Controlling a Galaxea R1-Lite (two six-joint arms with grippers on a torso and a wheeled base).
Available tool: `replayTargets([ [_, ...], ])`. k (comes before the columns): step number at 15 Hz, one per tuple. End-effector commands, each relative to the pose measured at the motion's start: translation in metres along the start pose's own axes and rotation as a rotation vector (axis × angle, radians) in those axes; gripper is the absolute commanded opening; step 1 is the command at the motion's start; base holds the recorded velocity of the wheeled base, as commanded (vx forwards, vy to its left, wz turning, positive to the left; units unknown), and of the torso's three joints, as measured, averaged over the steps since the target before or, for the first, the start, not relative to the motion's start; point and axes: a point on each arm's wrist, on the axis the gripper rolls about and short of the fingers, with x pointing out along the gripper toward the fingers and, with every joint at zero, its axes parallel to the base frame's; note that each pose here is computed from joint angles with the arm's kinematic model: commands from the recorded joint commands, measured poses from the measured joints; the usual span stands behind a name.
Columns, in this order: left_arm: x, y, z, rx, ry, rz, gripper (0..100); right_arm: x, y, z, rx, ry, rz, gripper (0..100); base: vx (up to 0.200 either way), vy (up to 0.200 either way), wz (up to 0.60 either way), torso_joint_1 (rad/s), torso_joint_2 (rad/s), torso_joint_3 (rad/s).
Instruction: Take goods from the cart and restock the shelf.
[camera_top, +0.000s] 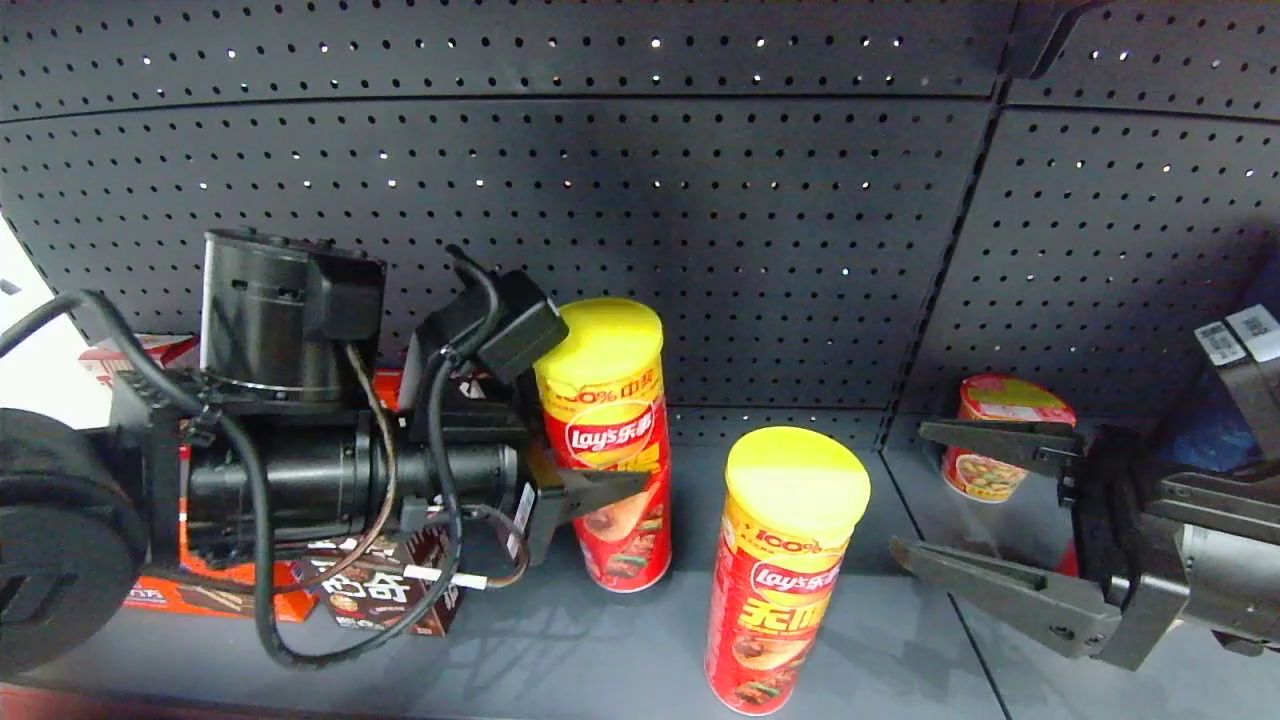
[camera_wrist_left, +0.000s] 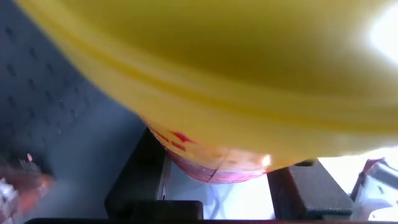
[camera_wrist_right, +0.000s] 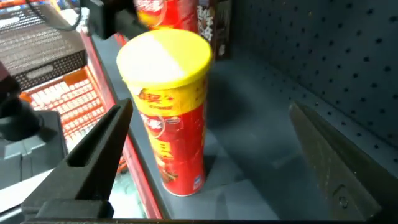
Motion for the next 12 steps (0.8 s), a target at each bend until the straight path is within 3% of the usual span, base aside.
replayTargets([
  [1, 0.025, 0.016, 0.002, -0.010, 0.013, -0.013, 0, -0.002, -0.002, 0.002, -0.004, -0.010, -0.014, 100, 0.000, 0.000, 0.00, 0.000, 0.00, 0.000],
  [6, 0.051, 0.024, 0.009, -0.005, 0.005, -0.031, 0, -0.011, -0.003, 0.008, 0.028, -0.042, -0.043, 100, 0.000, 0.000, 0.00, 0.000, 0.00, 0.000],
  [12, 0.086, 0.044, 0.009, 0.026, 0.007, -0.022, 0, -0.015, -0.006, 0.006, 0.032, -0.039, -0.069, 100, 0.000, 0.000, 0.00, 0.000, 0.00, 0.000],
])
